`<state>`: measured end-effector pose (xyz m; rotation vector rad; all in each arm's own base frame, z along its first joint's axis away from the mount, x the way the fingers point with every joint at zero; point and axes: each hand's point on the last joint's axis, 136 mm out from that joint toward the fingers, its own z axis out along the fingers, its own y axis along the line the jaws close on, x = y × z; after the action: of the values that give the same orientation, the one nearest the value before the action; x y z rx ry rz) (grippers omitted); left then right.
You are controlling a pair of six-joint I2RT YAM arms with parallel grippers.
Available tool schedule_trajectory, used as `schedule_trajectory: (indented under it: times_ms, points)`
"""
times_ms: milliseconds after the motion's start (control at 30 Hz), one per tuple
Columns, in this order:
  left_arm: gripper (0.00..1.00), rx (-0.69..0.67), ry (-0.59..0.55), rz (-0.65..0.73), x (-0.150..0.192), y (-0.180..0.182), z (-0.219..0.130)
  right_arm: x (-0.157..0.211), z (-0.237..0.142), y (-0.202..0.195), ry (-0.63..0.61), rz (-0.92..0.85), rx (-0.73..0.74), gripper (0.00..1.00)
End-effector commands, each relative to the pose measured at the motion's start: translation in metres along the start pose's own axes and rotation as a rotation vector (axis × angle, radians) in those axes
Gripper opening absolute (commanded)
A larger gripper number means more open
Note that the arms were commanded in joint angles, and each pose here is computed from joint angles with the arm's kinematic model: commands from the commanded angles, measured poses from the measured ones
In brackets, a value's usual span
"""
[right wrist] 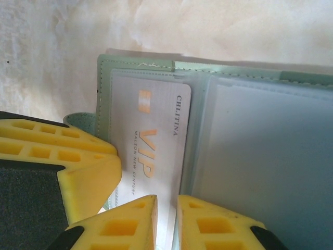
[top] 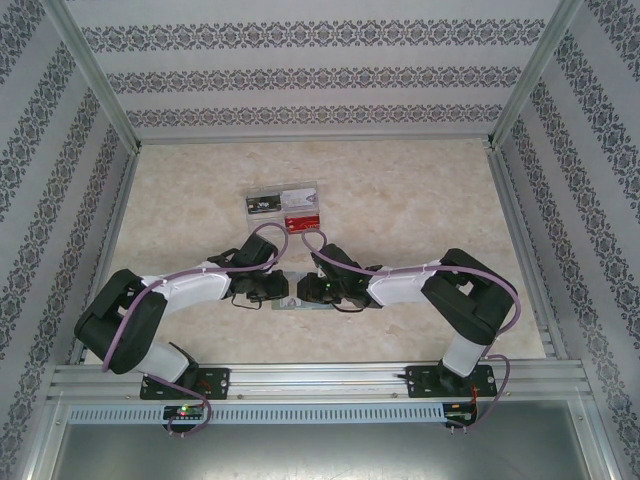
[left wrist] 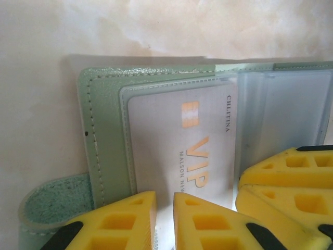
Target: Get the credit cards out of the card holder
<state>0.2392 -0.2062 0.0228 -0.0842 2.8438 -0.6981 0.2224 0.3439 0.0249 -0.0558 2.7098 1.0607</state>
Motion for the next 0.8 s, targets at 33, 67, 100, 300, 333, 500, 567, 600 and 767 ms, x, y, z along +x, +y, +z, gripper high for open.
schedule_trajectory:
  times_ms: [33, 67, 100, 300, 333, 500, 567, 600, 767]
  points:
    - [0.18, -0.010, 0.029, -0.024, 0.009, 0.009, 0.007, 0.003, 0.006, -0.006, 0.020, 0.024, 0.017, 0.19]
    - [0.18, -0.010, 0.028, -0.027, 0.008, 0.009, 0.007, 0.003, 0.006, -0.006, 0.020, 0.026, 0.019, 0.19]
    - [0.18, -0.010, 0.028, -0.027, 0.008, 0.009, 0.007, 0.003, 0.006, -0.007, 0.023, 0.028, 0.026, 0.19]
    - [0.18, -0.019, 0.030, -0.026, 0.008, 0.010, 0.007, 0.004, 0.005, -0.016, 0.027, 0.028, 0.090, 0.21]
    - [0.17, -0.018, 0.028, -0.026, 0.008, 0.010, 0.007, 0.005, 0.005, -0.017, 0.031, 0.026, 0.096, 0.21]
    - [0.17, 0.012, 0.032, -0.029, 0.009, 0.005, 0.009, 0.007, 0.010, -0.017, 0.050, 0.037, 0.092, 0.21]
    - [0.17, 0.025, 0.037, -0.032, 0.010, 0.003, 0.010, 0.006, 0.010, -0.016, 0.048, 0.038, 0.088, 0.21]
    - [0.17, 0.028, 0.040, -0.034, 0.010, 0.003, 0.011, 0.006, 0.009, -0.014, 0.044, 0.038, 0.082, 0.21]
    - [0.17, 0.013, 0.037, -0.037, 0.010, 0.006, 0.011, 0.002, -0.004, -0.009, 0.014, 0.005, 0.085, 0.22]
